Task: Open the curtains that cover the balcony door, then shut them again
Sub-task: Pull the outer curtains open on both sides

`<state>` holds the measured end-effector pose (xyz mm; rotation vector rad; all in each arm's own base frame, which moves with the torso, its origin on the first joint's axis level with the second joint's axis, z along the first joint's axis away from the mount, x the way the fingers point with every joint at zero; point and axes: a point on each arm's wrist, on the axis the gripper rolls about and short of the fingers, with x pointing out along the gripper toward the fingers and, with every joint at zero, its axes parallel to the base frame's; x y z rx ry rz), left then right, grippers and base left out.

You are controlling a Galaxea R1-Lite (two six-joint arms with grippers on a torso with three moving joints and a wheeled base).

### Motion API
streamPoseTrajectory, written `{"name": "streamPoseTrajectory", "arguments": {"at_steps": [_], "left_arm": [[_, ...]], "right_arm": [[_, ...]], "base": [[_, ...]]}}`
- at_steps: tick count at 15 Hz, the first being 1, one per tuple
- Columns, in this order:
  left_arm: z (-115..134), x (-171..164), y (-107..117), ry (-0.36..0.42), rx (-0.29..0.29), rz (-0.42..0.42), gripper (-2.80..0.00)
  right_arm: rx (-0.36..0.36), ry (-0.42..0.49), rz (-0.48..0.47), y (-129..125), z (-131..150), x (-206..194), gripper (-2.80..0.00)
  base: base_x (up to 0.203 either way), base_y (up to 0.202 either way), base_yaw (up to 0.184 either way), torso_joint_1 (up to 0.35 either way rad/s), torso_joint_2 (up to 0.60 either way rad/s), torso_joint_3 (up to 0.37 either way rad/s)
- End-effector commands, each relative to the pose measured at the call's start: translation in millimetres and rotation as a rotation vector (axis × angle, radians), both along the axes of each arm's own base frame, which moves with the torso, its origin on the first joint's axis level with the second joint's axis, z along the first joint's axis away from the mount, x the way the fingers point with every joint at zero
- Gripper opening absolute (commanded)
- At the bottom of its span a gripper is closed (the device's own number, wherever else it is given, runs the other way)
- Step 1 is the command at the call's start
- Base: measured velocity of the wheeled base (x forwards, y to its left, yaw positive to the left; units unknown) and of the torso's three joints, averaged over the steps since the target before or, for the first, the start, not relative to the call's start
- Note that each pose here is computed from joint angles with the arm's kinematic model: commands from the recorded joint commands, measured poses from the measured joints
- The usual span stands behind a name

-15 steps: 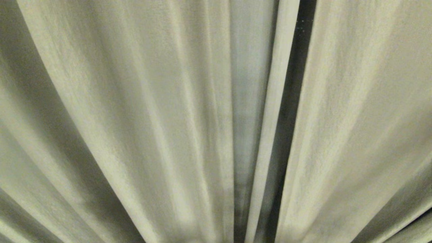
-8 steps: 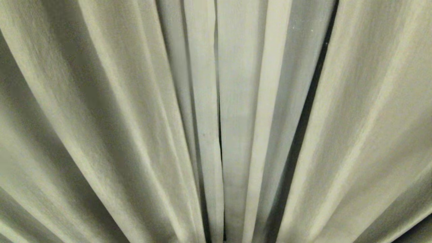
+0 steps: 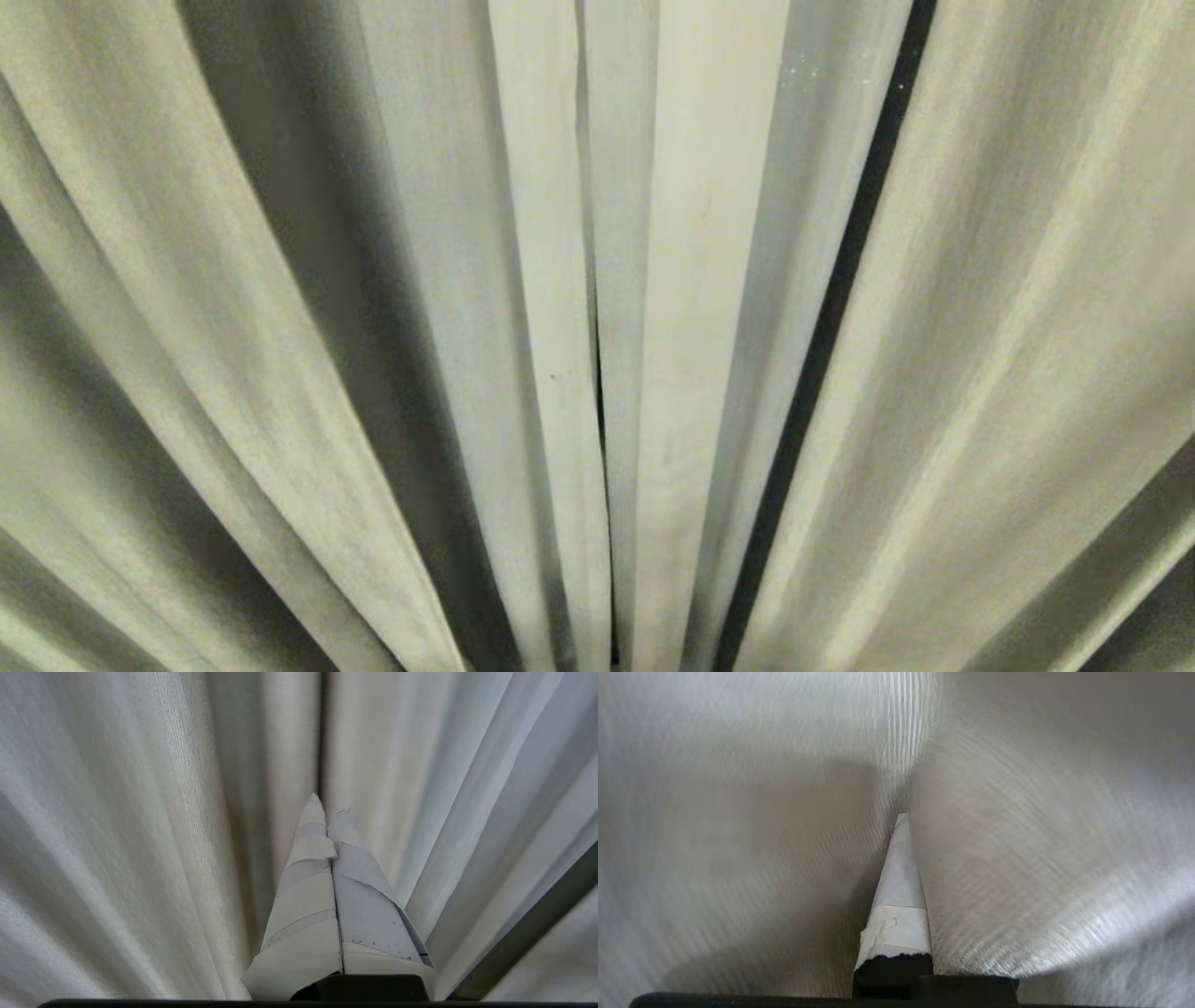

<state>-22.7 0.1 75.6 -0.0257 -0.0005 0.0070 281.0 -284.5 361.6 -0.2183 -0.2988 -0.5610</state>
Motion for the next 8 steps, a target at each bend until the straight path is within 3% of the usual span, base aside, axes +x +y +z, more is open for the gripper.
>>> {"name": "streamPoseTrajectory", "arguments": {"at_steps": [1, 5, 8], "left_arm": [[0.0, -0.1, 0.0, -0.001, 0.000, 0.002, -2.80], [0.0, -0.1, 0.0, -0.001, 0.000, 0.001, -2.80], [0.0, -0.1, 0.0, -0.001, 0.000, 0.001, -2.80]], "right_arm": [[-0.061, -0.056, 0.062, 52.7, 36.6, -25.2, -2.80], [-0.045, -0.028, 0.161, 110.4, 33.0, -43.1, -2.80], [-0.060, -0.039, 0.180, 125.1, 36.0, -51.7, -2.80]], "base": [[0.000, 0.000, 0.000, 0.000, 0.00, 0.000], [0.000, 0.000, 0.000, 0.000, 0.00, 0.000], [0.000, 0.000, 0.000, 0.000, 0.00, 0.000]]}}
